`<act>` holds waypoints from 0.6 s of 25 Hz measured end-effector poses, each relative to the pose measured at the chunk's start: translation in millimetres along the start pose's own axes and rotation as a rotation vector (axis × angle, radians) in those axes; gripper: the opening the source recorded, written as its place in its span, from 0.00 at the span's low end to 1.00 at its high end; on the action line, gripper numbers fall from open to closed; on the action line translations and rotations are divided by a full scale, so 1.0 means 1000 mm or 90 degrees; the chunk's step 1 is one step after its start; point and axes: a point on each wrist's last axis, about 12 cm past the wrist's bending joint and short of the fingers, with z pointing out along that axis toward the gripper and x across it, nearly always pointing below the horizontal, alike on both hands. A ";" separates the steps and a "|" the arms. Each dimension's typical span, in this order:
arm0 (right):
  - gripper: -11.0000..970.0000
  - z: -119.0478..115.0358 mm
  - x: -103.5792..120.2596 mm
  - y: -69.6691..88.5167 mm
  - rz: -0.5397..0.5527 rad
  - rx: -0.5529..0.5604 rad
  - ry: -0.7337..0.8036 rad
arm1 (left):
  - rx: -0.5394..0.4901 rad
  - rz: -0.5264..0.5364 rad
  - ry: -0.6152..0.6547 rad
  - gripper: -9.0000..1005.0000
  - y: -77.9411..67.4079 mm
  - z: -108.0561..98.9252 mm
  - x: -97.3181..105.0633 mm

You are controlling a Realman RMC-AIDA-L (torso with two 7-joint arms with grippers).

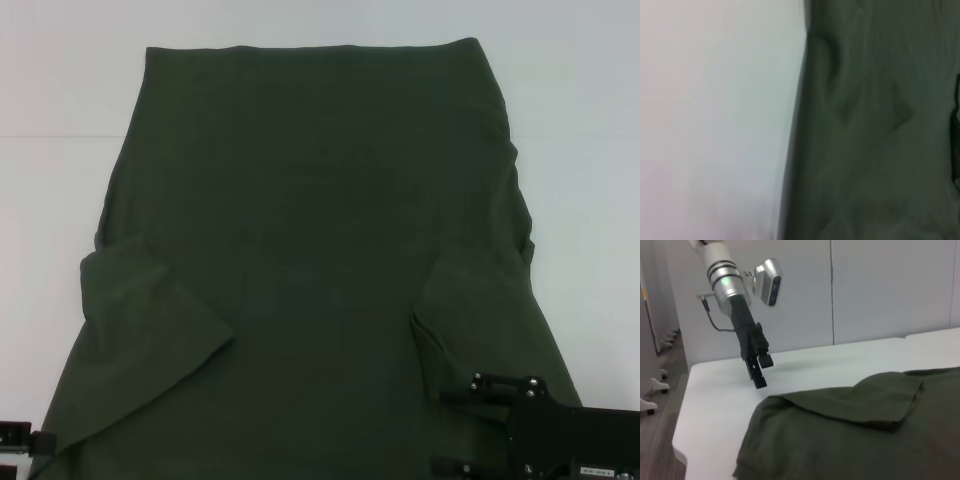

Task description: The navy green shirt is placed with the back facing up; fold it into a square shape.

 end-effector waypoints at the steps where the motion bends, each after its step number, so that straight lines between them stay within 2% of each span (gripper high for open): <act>1: 0.79 0.000 0.000 -0.001 -0.001 0.002 0.003 | -0.004 -0.003 0.001 0.89 0.000 0.001 0.000; 15: 0.79 0.003 -0.002 -0.003 -0.008 -0.003 0.007 | -0.034 -0.003 -0.018 0.89 0.008 0.011 -0.001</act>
